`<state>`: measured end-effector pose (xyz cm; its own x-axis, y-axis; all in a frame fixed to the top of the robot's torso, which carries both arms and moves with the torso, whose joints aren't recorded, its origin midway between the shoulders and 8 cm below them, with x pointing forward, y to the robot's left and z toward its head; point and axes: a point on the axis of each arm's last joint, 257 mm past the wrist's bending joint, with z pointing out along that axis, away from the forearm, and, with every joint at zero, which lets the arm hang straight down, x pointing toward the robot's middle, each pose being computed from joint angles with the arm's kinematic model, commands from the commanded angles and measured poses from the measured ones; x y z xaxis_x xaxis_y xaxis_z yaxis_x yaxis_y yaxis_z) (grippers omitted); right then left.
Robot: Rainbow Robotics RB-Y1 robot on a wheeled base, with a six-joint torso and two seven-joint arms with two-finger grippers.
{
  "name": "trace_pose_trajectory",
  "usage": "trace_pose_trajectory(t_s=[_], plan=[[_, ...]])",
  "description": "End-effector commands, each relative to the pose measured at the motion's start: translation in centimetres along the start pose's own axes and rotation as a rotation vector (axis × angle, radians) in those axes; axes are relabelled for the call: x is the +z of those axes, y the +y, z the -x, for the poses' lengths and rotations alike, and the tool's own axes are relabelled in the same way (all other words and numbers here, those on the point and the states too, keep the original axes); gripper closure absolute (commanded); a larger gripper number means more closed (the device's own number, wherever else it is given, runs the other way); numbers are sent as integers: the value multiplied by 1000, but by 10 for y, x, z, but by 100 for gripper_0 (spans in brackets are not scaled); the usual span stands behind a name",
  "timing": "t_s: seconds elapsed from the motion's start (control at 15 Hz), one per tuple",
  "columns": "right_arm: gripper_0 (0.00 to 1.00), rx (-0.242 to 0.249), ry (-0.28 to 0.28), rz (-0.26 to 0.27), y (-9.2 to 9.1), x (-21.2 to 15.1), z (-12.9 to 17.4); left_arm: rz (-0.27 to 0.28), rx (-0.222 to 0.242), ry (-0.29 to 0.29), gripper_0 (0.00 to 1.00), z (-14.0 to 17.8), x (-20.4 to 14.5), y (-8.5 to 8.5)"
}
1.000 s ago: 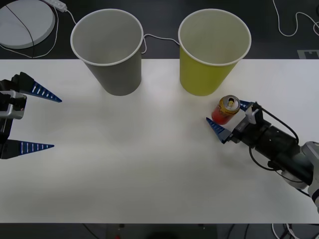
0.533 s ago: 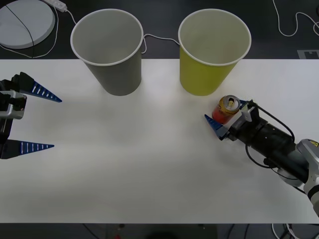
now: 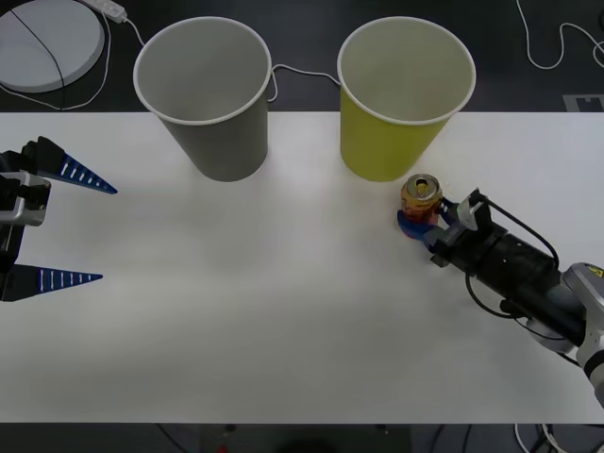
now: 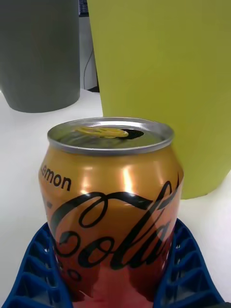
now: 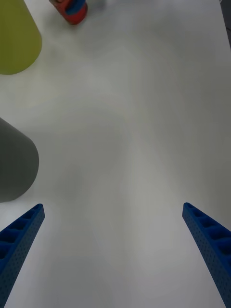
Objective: Put the can into the green bin and the plastic bottle into the gray bin
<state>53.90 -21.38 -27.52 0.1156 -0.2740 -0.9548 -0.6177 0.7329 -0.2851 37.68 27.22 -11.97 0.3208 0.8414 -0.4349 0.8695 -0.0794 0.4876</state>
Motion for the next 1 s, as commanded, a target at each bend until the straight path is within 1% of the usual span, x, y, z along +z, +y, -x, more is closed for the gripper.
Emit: trace_pose_trajectory(t_s=[0.07,0.2,0.27,0.33,0.6,0.8,1.0], plan=[[100,-11,-7,25,-1,-6,4,0,0,0,0,0,0,0],[100,-50,-1,64,-2,-12,8,0,0,0,0,0,0,0],[100,-57,5,86,-3,-16,11,0,0,0,0,0,0,0],[100,-44,11,123,-1,-21,14,0,0,0,0,0,0,0],[100,-37,49,209,3,-44,25,0,0,0,0,0,0,0],[100,-53,103,231,3,-64,38,0,0,0,0,0,0,0],[100,-64,179,240,4,-84,51,0,0,0,0,0,0,0]])
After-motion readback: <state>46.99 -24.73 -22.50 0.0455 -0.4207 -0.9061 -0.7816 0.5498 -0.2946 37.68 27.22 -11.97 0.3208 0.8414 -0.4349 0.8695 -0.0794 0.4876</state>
